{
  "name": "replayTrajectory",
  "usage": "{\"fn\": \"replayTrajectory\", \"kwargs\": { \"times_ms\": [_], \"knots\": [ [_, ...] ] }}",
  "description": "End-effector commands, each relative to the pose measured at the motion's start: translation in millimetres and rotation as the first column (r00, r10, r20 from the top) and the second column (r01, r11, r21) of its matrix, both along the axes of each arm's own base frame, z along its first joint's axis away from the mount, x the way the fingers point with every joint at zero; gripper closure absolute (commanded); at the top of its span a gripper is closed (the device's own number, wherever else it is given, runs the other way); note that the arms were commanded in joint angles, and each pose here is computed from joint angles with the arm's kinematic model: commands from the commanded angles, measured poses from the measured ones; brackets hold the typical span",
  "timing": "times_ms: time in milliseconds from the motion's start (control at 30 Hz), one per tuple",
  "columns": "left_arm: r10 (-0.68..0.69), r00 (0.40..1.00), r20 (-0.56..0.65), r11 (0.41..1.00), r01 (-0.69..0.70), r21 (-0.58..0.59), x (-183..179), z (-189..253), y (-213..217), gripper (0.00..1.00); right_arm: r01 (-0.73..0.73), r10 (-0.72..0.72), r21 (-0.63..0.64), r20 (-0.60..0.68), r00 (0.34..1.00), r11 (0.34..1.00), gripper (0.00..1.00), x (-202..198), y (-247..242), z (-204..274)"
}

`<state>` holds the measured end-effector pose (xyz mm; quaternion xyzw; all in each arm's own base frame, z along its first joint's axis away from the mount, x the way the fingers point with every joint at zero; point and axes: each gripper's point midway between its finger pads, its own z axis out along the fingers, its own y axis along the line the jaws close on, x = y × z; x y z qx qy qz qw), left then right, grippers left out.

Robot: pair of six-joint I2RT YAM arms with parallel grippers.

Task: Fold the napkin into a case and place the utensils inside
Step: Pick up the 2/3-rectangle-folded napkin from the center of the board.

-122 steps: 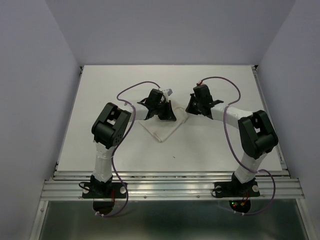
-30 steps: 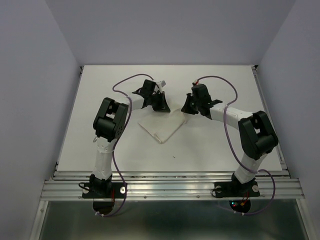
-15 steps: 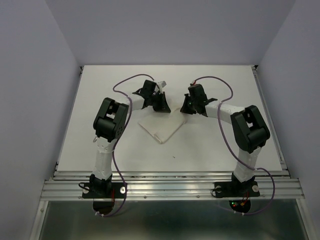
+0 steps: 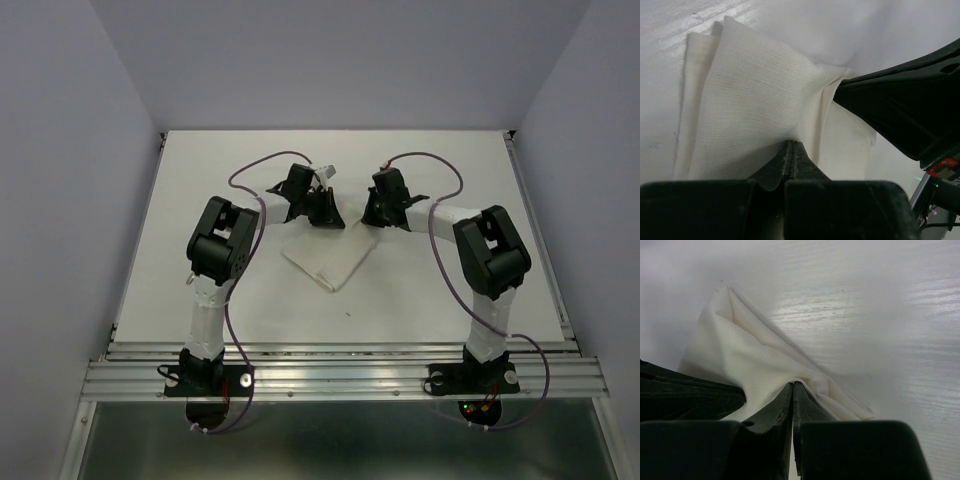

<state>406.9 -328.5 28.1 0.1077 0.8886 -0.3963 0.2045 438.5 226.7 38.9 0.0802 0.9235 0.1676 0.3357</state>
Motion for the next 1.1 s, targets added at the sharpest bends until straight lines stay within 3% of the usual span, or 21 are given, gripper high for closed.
{"fn": "replayTrajectory", "kwargs": {
  "times_ms": [0,267,467,700,800,1067],
  "knots": [
    [-0.032,0.999,-0.014,0.999,0.033,0.04,-18.9,-2.0,5.6,1.0,0.023,-0.023,-0.011,0.046,0.999,1.0,0.93,14.4,2.5,4.2],
    [-0.057,0.998,-0.002,0.997,0.057,0.061,-31.2,-4.0,14.0,1.0,0.033,-0.033,-0.032,0.011,0.999,0.999,0.94,0.9,-5.7,-11.9],
    [-0.06,0.994,0.09,0.997,0.055,0.063,-31.9,33.9,19.1,1.0,0.034,-0.035,-0.027,-0.032,0.999,0.999,0.94,-19.1,-11.5,-26.3],
    [0.013,0.971,0.239,0.985,-0.054,0.164,9.1,79.4,30.6,0.99,0.029,-0.03,-0.02,-0.032,0.999,0.999,0.94,-23.5,-12.1,-25.2],
    [0.026,0.966,0.256,0.977,-0.08,0.2,29.0,78.2,31.4,0.77,0.029,-0.03,-0.02,-0.022,0.999,0.999,0.94,-22.3,-12.2,-20.8],
    [0.0,0.976,0.216,0.96,-0.061,0.275,55.3,46.8,25.5,0.59,0.024,-0.024,-0.008,-0.016,1.0,1.0,0.94,-21.2,-9.8,-15.1]
  ]
}}
